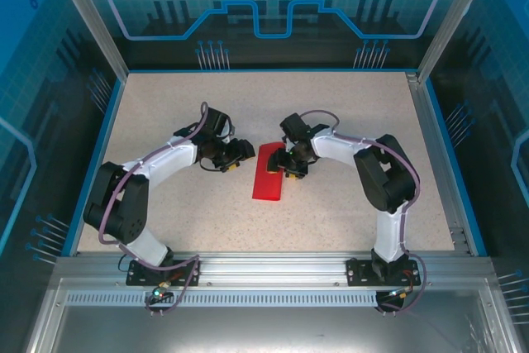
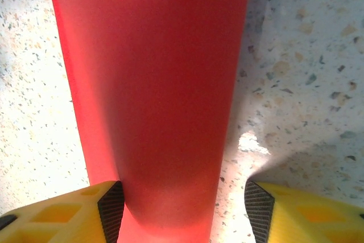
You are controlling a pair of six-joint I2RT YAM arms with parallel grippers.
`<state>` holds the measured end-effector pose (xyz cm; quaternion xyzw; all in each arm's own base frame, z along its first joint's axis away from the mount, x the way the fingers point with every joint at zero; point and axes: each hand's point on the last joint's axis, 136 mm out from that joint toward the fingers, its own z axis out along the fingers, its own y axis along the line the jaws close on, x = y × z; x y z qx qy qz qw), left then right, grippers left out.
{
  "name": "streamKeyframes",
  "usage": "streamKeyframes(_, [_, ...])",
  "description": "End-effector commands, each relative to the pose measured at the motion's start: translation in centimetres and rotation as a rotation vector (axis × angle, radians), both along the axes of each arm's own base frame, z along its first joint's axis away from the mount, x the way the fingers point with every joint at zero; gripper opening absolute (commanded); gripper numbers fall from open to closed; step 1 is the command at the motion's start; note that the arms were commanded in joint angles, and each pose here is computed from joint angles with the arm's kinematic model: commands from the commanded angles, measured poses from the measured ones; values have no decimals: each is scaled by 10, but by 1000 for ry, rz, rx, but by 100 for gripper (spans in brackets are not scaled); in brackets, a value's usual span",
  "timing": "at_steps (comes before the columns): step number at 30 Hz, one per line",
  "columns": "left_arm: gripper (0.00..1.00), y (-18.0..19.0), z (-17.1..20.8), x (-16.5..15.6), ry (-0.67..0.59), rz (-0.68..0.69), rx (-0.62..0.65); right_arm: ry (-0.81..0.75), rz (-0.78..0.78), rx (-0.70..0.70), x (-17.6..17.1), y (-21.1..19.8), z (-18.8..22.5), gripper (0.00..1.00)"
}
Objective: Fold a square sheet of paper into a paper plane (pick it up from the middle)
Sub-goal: Hold the square sheet of paper at the center of the table.
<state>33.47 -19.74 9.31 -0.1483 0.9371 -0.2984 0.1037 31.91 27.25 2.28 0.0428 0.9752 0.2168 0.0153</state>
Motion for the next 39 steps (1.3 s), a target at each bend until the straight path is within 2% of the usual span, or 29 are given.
streamKeyframes(1, [61, 6, 4, -4, -7, 6, 29, 88, 3, -134, -18, -19, -25, 64])
streamKeyframes(13, [62, 14, -3, -8, 6, 31, 42, 151, 25, -254, -24, -29, -39, 68])
streamKeyframes(39, [62, 12, -6, -10, 24, 18, 34, 185, 54, -262, -20, -29, -46, 64])
